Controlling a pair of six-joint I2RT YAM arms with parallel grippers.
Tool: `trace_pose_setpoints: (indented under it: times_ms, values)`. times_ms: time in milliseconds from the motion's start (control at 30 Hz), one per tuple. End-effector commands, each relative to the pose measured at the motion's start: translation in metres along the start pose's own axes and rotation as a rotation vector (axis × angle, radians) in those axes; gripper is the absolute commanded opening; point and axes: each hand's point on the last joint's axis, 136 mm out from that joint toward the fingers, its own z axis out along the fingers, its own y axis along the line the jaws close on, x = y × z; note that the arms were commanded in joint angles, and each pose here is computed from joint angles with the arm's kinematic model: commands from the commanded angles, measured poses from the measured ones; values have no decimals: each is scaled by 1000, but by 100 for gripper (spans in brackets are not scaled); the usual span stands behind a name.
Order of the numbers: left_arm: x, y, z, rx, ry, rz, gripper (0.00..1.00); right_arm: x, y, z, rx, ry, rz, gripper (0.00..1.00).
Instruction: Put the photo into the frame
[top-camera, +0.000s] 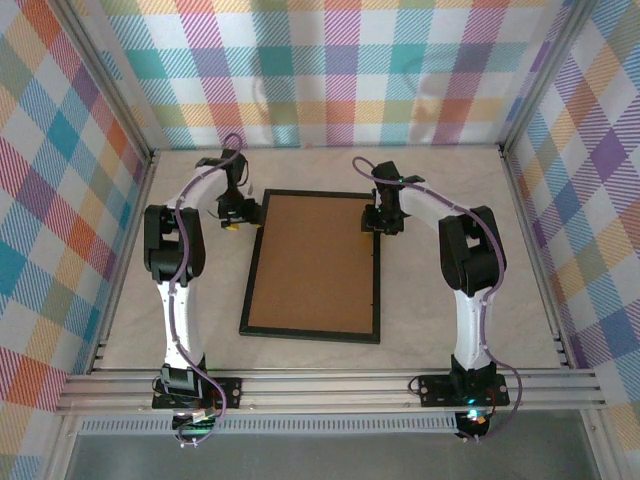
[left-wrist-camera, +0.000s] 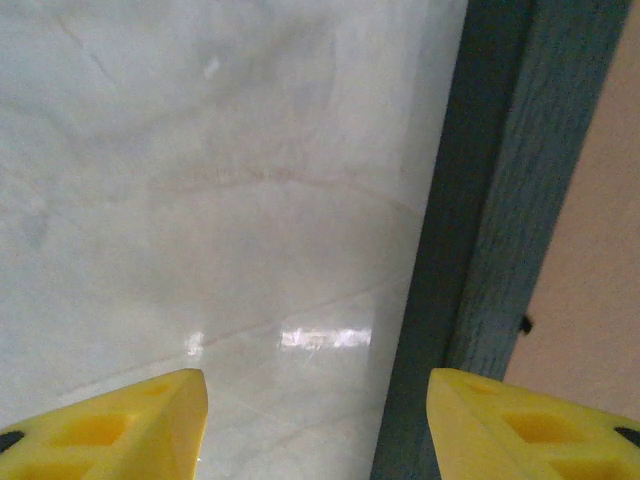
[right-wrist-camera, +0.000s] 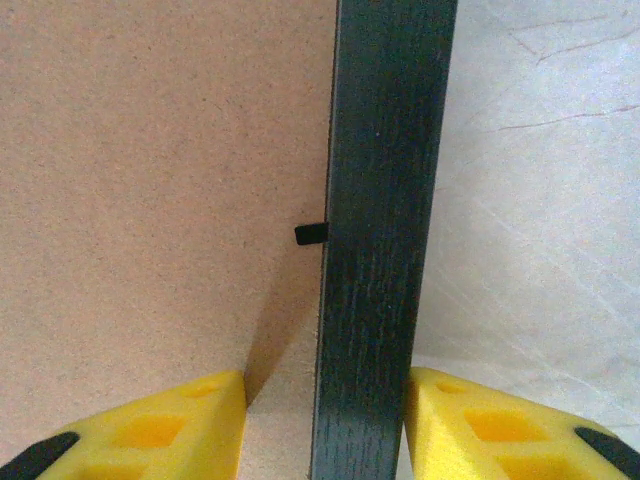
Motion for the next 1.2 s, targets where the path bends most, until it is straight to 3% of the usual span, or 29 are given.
trace_pose_setpoints:
  times_ms: [0, 133, 267, 333, 500, 633, 833, 1167]
  values:
    - [11, -3, -20, 33, -19, 8, 60, 10, -6, 12, 13, 33, -20, 45]
    - [21, -4, -18, 47, -10, -4, 60, 11, -6, 14, 12, 36, -18, 43]
    - [29, -1, -14, 37, -10, -22, 60, 14, -6, 14, 7, 44, -3, 22]
    - [28, 2, -14, 17, -21, -37, 60, 17, -10, 13, 27, 45, 14, 18]
    - [18, 30, -40, -111, -151, -145, 59, 13, -22, 7, 54, 11, 32, 18]
    - [21, 46, -56, -85, -207, -256, 59, -6, -12, 6, 6, -18, -35, 18]
    - [29, 47, -53, -42, -190, -281, 60, -22, 2, 7, -37, -19, -105, 18]
    - [19, 23, -35, 75, -128, -205, 60, -17, 0, 10, -31, 8, -105, 20]
